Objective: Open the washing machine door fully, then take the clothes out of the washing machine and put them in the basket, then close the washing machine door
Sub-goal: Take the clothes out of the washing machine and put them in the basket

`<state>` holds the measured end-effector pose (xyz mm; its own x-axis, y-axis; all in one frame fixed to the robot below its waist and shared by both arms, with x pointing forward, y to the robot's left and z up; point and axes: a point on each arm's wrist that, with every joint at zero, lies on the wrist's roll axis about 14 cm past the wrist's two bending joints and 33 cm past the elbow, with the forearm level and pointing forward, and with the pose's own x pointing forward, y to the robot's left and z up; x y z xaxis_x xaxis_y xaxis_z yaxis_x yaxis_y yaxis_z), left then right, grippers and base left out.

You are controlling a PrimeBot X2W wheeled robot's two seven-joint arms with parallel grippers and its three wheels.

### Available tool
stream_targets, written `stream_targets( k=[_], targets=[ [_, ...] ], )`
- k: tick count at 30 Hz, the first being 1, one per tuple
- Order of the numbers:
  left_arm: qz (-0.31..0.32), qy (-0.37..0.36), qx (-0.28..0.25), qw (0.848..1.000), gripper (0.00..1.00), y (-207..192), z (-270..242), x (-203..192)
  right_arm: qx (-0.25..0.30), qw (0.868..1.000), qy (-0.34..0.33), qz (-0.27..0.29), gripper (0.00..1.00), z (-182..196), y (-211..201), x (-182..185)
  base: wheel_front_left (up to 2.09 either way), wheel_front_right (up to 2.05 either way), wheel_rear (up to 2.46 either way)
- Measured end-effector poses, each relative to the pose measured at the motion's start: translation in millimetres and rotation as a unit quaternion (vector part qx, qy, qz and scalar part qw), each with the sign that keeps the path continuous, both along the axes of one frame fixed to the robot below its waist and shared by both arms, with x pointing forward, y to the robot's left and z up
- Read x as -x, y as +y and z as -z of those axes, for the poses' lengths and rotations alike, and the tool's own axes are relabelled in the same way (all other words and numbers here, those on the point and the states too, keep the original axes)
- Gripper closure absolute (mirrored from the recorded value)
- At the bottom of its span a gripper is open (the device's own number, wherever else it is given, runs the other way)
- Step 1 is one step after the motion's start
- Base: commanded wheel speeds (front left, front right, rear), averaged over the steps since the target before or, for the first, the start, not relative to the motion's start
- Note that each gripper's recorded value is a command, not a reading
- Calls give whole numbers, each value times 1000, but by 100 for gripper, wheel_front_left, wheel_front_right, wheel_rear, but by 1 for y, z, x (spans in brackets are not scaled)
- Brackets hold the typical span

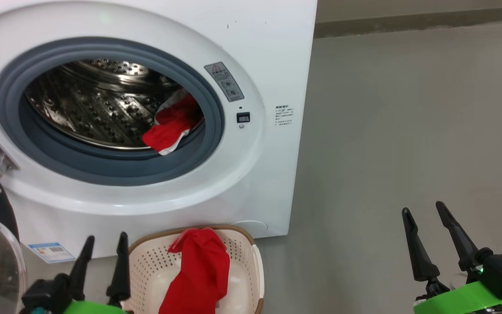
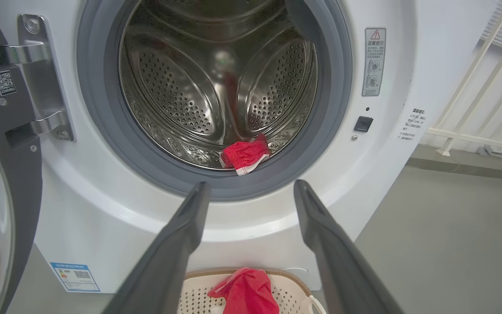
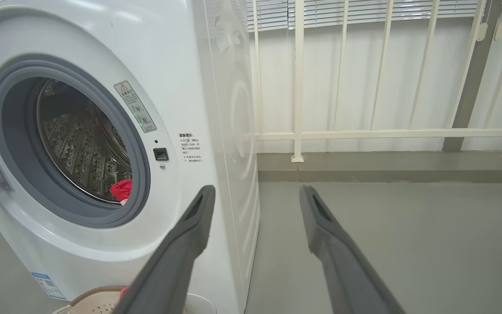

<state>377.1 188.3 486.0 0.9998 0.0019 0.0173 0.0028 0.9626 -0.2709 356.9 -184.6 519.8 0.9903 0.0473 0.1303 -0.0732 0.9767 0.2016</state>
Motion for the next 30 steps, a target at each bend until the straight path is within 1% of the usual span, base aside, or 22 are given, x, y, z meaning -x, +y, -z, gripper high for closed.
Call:
stream_targets(
  k=[3, 8, 17, 26, 30],
  targets=[
    [-8, -1, 1, 1000, 0, 5, -1, -10, 0, 1000, 6, -1, 0, 4, 1, -4, 0, 0, 0],
    [-6, -6, 2, 1000, 0, 2, -5, -32, 0, 1000, 11, -12, 0, 8, 8, -16, 0, 0, 0],
    [-11, -13, 5, 1000, 0, 3, -9, -81, 4, 1000, 21, -22, 0, 17, 13, -44, 0, 0, 0],
    [0, -7, -4, 1000, 0, -3, -1, -131, 7, 999, 31, -15, 0, 30, 8, -70, 0, 0, 0],
    [3, -17, 7, 1000, 0, -7, -5, -156, 7, 999, 37, -12, 0, 37, 6, -79, 0, 0, 0]
  ],
)
